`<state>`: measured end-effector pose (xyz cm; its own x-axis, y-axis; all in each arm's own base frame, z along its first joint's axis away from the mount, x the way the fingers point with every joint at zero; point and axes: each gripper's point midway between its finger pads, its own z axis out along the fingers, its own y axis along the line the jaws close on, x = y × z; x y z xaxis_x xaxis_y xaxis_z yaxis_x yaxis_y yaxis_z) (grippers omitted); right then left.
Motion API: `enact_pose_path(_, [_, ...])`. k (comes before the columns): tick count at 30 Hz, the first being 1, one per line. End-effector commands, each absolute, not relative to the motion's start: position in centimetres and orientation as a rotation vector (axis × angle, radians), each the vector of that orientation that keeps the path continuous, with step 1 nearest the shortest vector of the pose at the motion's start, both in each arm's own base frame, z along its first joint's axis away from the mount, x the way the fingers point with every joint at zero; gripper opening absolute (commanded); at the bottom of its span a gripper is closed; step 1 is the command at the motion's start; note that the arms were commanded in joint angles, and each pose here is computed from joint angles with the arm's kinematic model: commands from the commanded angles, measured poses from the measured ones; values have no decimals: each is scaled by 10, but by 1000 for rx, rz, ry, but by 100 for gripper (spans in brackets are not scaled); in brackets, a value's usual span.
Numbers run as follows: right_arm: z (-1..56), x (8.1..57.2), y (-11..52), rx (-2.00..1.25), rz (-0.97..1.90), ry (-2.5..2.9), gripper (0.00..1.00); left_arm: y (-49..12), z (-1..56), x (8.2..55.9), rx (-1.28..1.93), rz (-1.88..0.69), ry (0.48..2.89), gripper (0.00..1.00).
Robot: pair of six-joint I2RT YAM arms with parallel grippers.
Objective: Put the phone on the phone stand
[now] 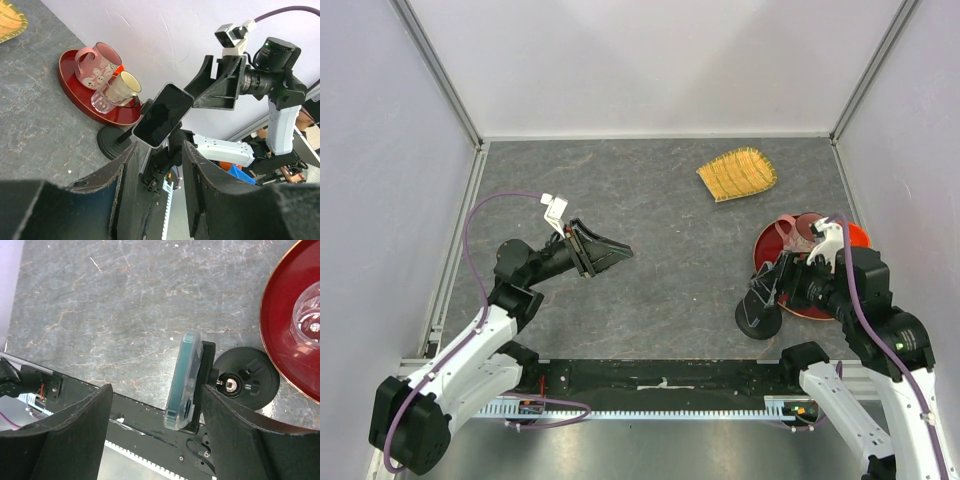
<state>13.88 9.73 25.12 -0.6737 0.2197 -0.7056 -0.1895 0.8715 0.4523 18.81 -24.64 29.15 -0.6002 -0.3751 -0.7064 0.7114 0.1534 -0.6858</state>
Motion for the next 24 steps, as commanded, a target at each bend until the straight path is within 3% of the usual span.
enact_pose_path(1, [280,137,98,-16,654,2126,78,-252,291,183,430,-1585,1547,45])
enact_pose_path(5, [276,152,80,57,515,2153,79,-286,279,163,593,-1684,1610,42])
enact_pose_path(8, [275,159,85,37,528,2192,68,-319,259,145,662,-1743,1681,43])
enact_pose_path(19, [259,161,83,-31,433,2377,55,-385,222,124,714,-1856,1772,44])
enact_pose_path(24, [260,163,83,-32,420,2398,38,-399,219,118,720,-1869,1785,44])
